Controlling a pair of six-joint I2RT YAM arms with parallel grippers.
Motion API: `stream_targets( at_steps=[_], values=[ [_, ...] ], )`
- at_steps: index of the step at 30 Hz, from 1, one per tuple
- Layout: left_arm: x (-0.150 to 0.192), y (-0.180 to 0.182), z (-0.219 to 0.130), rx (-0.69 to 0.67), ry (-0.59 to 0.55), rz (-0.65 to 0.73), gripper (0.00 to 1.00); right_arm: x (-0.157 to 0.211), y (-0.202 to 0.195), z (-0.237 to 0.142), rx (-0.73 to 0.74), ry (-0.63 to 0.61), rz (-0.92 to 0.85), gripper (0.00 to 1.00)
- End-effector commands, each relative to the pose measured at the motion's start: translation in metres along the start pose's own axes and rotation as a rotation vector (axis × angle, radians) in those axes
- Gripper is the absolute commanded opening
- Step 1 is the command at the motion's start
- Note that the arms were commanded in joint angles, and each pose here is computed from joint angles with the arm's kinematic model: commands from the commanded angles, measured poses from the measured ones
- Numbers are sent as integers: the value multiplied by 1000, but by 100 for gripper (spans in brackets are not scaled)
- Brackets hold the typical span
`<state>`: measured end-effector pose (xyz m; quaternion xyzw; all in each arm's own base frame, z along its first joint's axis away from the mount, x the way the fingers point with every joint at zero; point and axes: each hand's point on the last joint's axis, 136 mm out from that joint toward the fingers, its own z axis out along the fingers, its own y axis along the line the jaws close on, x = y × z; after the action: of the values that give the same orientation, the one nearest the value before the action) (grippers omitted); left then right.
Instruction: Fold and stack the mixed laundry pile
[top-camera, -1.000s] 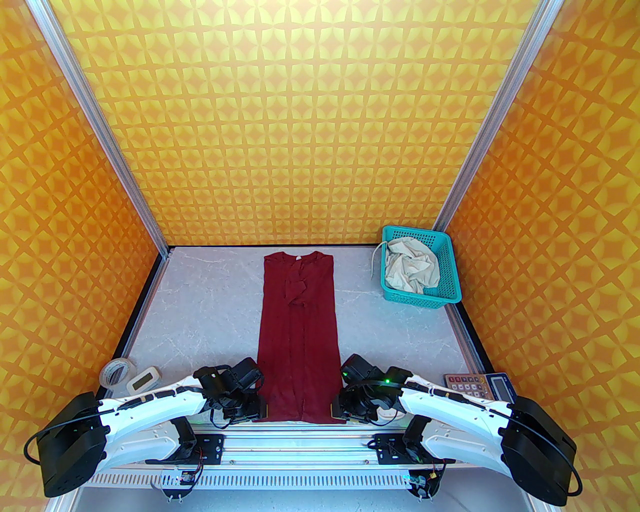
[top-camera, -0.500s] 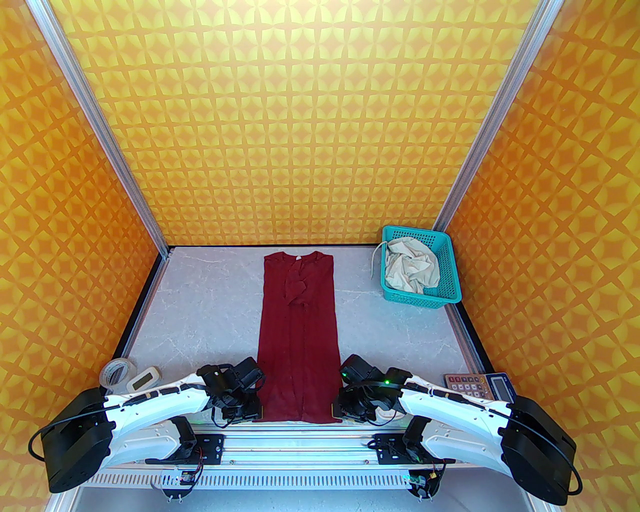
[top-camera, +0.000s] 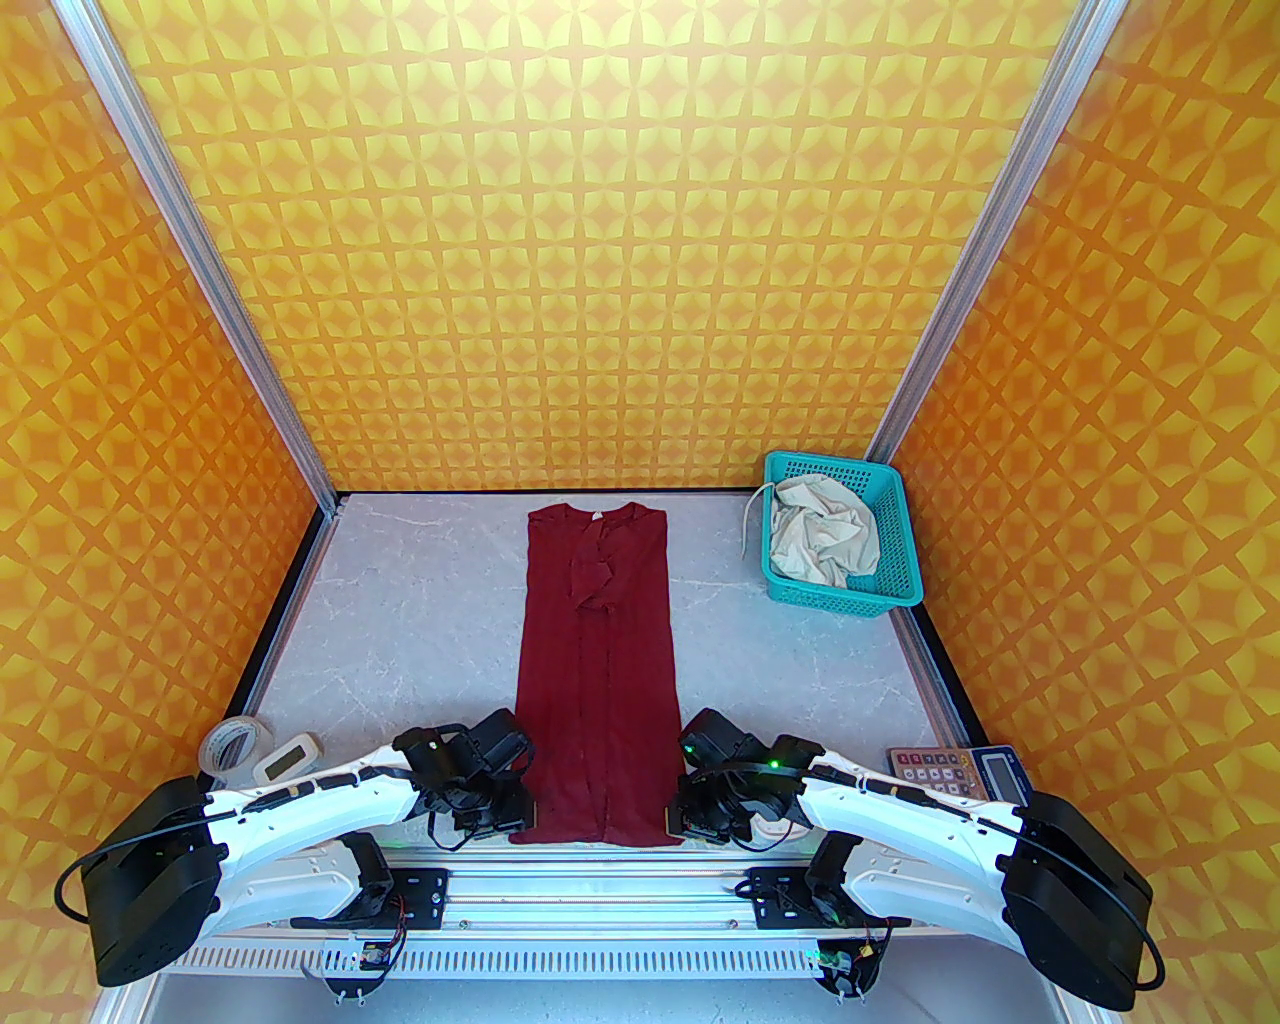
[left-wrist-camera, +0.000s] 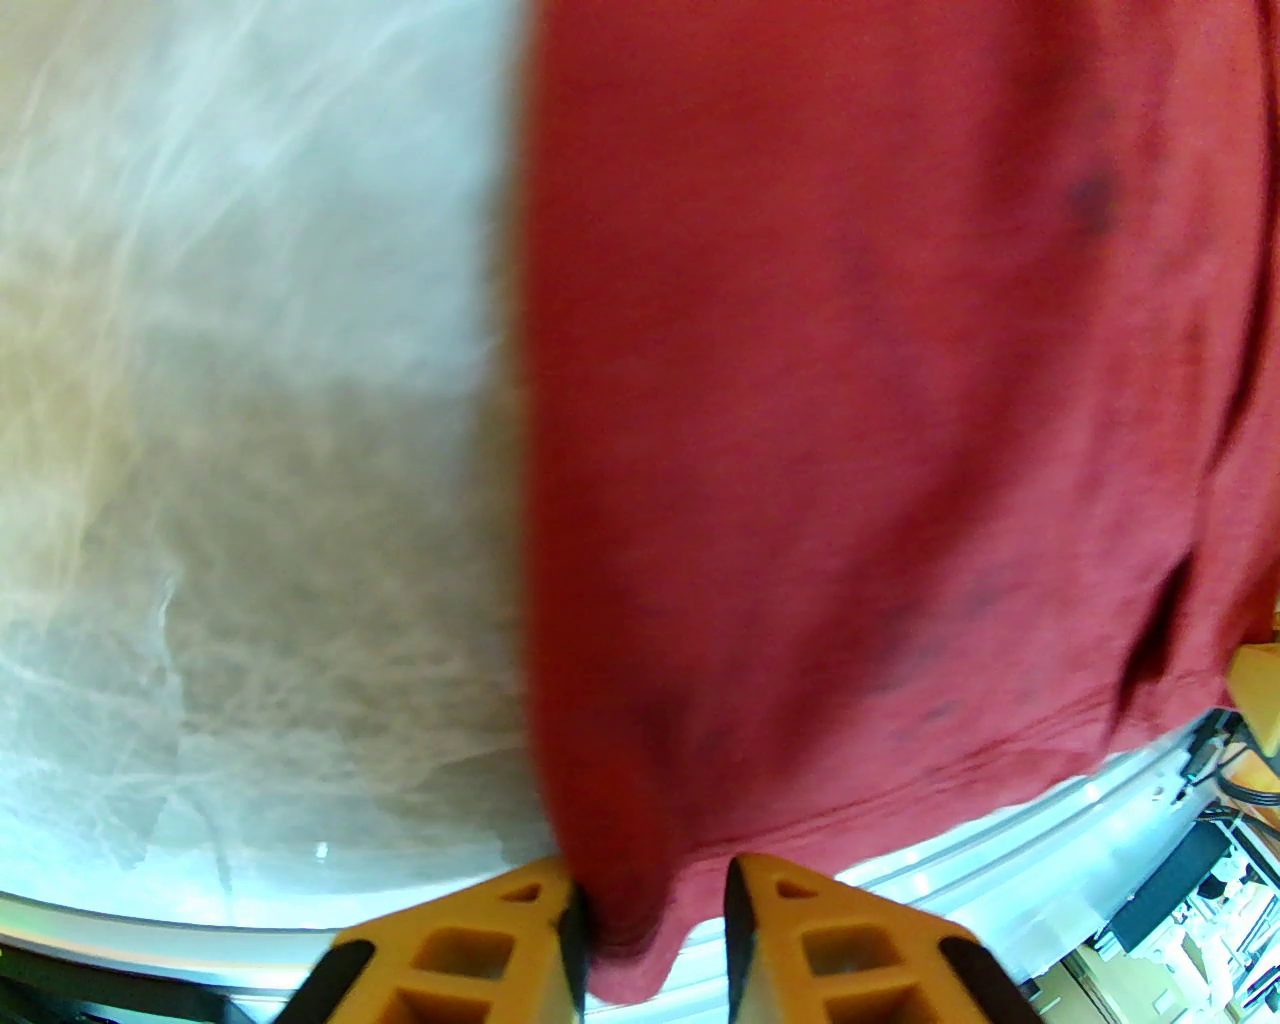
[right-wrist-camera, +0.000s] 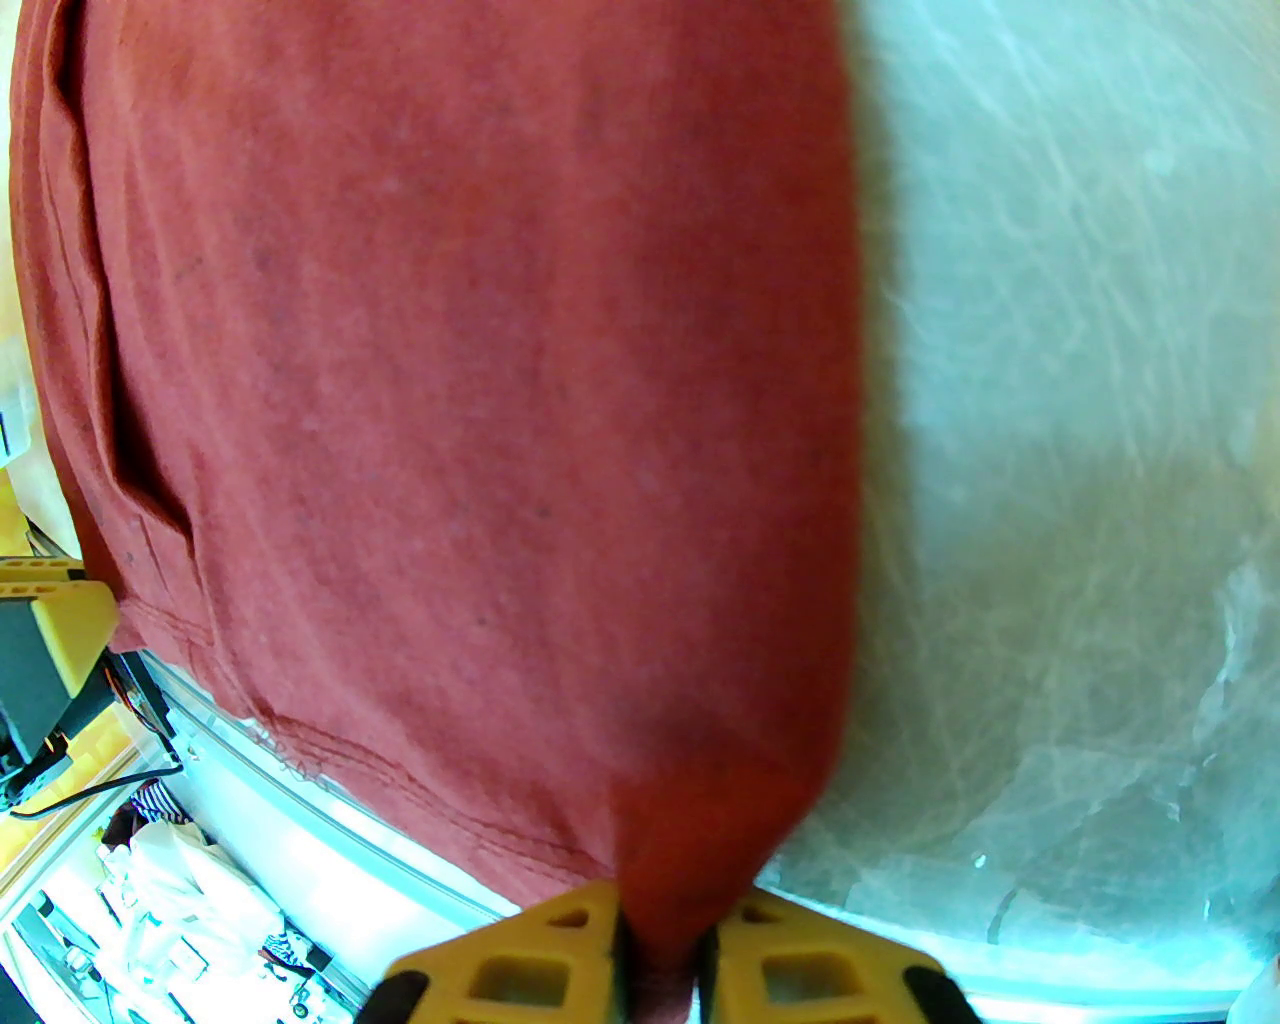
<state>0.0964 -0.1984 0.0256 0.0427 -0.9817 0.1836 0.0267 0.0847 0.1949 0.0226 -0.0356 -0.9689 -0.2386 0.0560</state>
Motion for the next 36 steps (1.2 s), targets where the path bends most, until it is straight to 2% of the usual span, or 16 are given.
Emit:
stream_targets(
  at_steps=[1, 8, 14, 16, 21, 36],
  values=[
    [-2, -10, -3, 31, -9, 17, 28, -1, 5, -2, -17, -10, -14, 18],
    [2, 2, 7, -11, 16, 5, 26, -1, 7, -3, -22, -10, -21, 18],
    [-1, -8, 7, 5, 9, 44, 7, -2, 10, -3, -21, -8, -28, 14],
    [-3, -13, 5, 16, 0, 57, 0, -3, 12, -5, -22, -12, -33, 10],
    [-8, -20, -9, 65, -58, 76, 0, -7, 13, -22, 3, -64, -42, 0],
    [-53, -64, -92, 137, -314, 177, 0, -39, 42, -98, 77, -290, -94, 0]
  ],
)
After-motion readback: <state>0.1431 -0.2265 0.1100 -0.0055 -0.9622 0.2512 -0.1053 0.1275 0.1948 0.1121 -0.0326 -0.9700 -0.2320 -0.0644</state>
